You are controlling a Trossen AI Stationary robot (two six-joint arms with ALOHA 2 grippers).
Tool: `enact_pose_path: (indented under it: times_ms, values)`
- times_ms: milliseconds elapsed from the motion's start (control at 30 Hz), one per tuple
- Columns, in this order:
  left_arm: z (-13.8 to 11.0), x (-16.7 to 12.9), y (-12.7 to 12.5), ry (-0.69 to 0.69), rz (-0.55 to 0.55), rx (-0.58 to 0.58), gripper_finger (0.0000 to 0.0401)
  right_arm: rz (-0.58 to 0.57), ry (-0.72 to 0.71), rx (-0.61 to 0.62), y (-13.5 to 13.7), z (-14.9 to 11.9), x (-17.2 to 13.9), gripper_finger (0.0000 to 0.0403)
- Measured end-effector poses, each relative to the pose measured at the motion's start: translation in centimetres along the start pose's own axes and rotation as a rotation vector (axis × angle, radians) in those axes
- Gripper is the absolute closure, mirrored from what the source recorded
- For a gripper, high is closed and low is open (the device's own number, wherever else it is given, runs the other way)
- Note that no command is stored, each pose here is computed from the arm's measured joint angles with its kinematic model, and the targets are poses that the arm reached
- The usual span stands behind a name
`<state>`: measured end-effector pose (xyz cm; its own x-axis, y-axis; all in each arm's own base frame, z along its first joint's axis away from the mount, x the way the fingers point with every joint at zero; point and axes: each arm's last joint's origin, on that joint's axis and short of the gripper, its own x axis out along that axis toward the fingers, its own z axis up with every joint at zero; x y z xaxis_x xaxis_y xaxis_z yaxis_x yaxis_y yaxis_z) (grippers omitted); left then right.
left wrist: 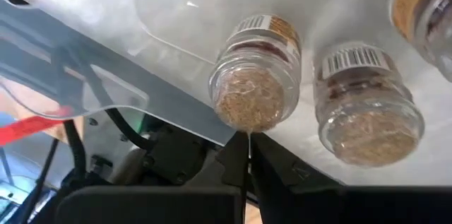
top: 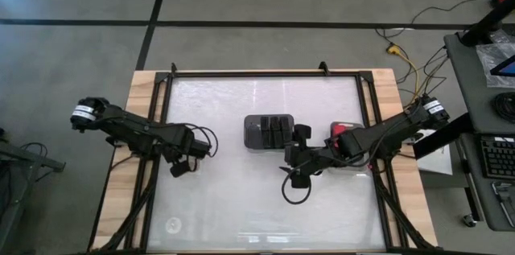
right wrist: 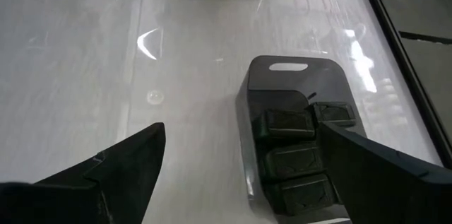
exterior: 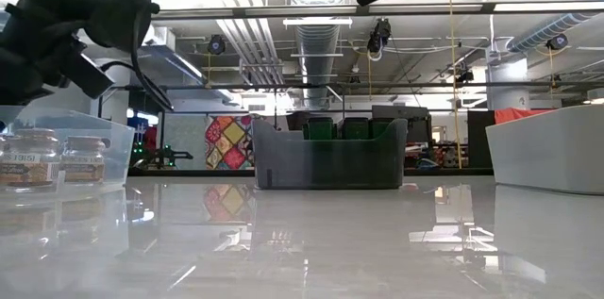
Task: Sort spices by type
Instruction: Put the brown spice bottle into the transparent bin, then return to Home Position
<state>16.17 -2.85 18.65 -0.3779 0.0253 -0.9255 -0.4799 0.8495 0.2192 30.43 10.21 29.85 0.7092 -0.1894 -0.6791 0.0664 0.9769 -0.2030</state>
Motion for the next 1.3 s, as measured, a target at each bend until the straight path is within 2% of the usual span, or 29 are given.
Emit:
enact_pose_path:
  times_ms: [433, 667, 867, 933, 1033, 1167, 1300]
  values:
    - [0.4, -0.1, -0.1, -0.071, 0.010, 0.050, 0.0400, 0.000, 0.000, -0.002, 0.0, 0.0, 0.0, 0.0044]
    - [-0.3, -0.3, 0.4, -0.057, 0.023, 0.041, 0.0400, -0.002, -0.003, -0.024, 0.0, 0.0, 0.0, 0.0044]
    - [-1.1, -1.8, 0.8, -0.074, -0.065, 0.066, 0.0400, -0.010, -0.026, -0.051, 0.0, -0.3, 1.3, 0.0044]
    - [-1.2, -2.7, 0.9, -0.139, -0.089, 0.100, 0.0400, -0.021, -0.055, -0.064, -0.2, -0.6, 2.5, 0.0044]
    - [-1.0, -4.2, 0.9, -0.308, -0.118, 0.159, 0.0400, -0.044, -0.121, -0.079, -1.1, -0.8, 4.4, 0.0044]
    - [-0.3, -5.9, 0.6, -0.594, -0.189, 0.228, 0.0400, -0.021, -0.198, -0.078, -3.4, -0.9, 6.2, 0.0055]
    - [0.9, -6.8, -0.3, -0.928, -0.282, 0.303, 0.0400, 0.037, -0.301, -0.048, -6.9, -0.5, 6.4, 0.0083]
